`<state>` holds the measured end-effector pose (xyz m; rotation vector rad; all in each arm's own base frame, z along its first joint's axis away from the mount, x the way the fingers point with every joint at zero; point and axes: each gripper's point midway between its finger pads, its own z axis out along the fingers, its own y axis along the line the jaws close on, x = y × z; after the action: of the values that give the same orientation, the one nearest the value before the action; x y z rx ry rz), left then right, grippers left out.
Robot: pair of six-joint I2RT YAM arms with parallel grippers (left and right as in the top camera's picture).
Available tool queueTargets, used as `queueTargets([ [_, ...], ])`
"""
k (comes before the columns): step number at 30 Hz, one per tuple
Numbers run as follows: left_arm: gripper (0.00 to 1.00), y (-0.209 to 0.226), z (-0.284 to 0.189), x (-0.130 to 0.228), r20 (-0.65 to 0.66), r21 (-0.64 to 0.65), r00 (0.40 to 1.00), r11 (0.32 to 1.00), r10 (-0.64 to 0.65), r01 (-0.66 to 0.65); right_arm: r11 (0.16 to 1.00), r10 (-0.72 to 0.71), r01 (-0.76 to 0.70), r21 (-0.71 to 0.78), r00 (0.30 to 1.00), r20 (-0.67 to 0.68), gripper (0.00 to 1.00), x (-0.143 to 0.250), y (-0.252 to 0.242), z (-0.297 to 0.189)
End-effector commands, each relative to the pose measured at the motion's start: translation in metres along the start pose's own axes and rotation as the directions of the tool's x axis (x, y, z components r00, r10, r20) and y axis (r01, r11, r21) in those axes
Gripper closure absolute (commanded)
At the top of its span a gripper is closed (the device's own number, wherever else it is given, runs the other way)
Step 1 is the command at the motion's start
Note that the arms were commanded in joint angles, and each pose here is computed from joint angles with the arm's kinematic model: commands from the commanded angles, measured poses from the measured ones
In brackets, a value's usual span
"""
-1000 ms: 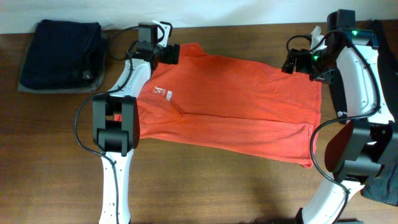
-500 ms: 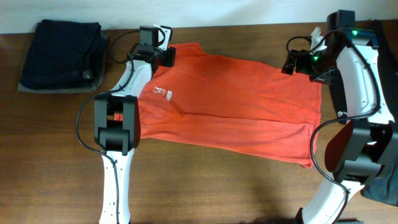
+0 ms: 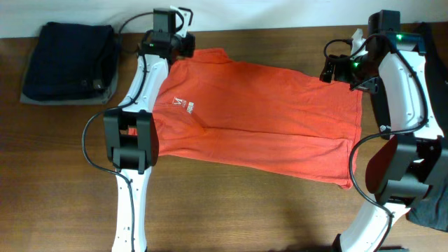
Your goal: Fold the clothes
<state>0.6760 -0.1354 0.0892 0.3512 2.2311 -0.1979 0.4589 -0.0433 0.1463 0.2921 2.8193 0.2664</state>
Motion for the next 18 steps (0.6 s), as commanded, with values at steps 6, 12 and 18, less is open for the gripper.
queueTargets([
  [6,0.38,-0.001,0.016,0.027,-0.068,0.004,0.998,1.0,-0.006,0.006,1.0,-0.002,0.004,0.02,0.998,-0.064,0.01,0.009,-0.006,0.025],
  [12,0.37,-0.003,0.04,0.065,-0.135,0.013,0.991,1.0,-0.013,0.015,1.0,0.003,-0.001,0.023,0.996,-0.092,0.01,0.014,-0.007,0.031],
  [18,0.39,-0.002,0.045,0.069,-0.134,0.013,0.991,1.0,-0.013,0.015,1.0,0.003,-0.001,0.023,0.996,-0.093,0.01,0.014,-0.008,0.032],
])
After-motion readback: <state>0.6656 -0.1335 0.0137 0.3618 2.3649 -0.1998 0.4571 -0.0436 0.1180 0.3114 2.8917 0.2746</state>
